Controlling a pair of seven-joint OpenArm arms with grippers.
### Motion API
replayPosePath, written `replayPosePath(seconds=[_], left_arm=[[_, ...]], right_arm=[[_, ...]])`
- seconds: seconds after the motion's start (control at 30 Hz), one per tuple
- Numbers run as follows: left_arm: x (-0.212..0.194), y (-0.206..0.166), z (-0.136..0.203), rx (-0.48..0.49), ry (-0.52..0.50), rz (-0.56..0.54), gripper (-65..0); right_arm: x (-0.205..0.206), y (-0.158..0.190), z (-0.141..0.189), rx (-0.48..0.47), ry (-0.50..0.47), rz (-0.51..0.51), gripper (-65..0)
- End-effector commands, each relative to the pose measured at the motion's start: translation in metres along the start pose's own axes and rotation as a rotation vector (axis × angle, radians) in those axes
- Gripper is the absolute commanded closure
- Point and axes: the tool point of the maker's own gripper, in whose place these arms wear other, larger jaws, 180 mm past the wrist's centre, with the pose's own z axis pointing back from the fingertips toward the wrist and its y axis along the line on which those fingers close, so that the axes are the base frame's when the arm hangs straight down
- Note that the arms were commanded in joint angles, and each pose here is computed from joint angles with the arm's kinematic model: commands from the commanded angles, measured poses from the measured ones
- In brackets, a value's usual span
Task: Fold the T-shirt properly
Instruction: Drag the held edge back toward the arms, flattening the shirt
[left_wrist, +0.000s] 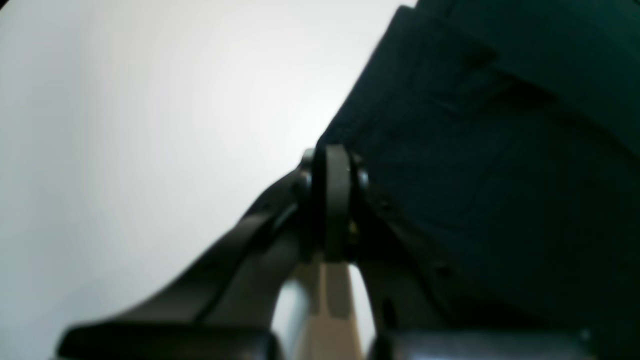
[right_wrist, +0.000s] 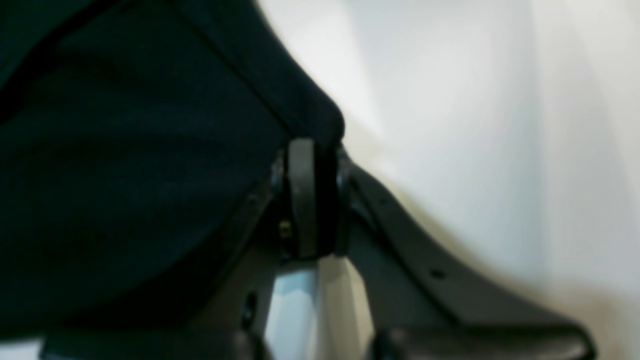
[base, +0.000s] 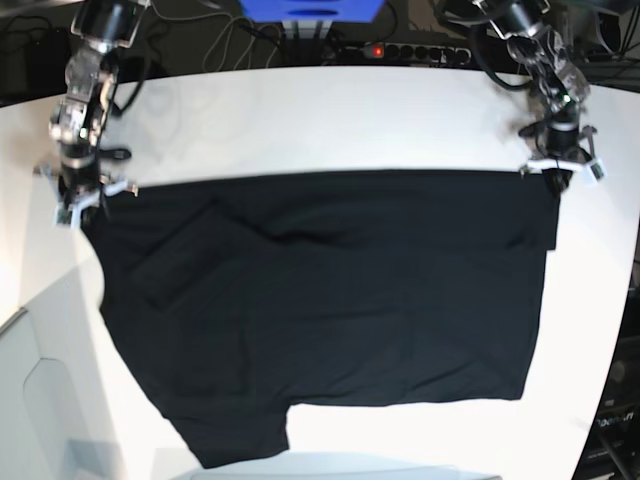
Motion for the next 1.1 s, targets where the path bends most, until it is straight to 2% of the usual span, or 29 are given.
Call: replayPosePath(seconds=[0.0,0.2,0.47,0.8,1.0,1.07], left_arm=[[-0.017,0.008,0.008,0.028,0.073,-0.028,-0.1],[-0.028,0.011,0.04,0.035,0.088,-0.072,-0.1],[-0.03,0.04,0.082,0.131,0.077,-0.068,-0.1],[-0.04,0.057,0.098,0.164,0.113,-0.086,-0.1],[-0.038,0.062,0.1,0.178,0.109,-0.085,-0.1],[-0.037,0.063,0.101,0.182,0.108,-0.085,-0.1]], right_arm=[[-0.003,-0.006,0.008,-0.017,0.021,0.021,0.0],[-0.022,-0.012,0.042,-0.016,0.042,0.08,0.0],[-0.044,-0.017,0.066,-0.012,0.084,0.12,0.0],[-0.068,-0.005,0.092,0.005,0.063,0.089,0.0],[-0.071,-0.035,0.099,-0.097,0.064,0.035,0.0],[-0.071,-0.037,0.099,-0.104,0.066,0.035,0.0]])
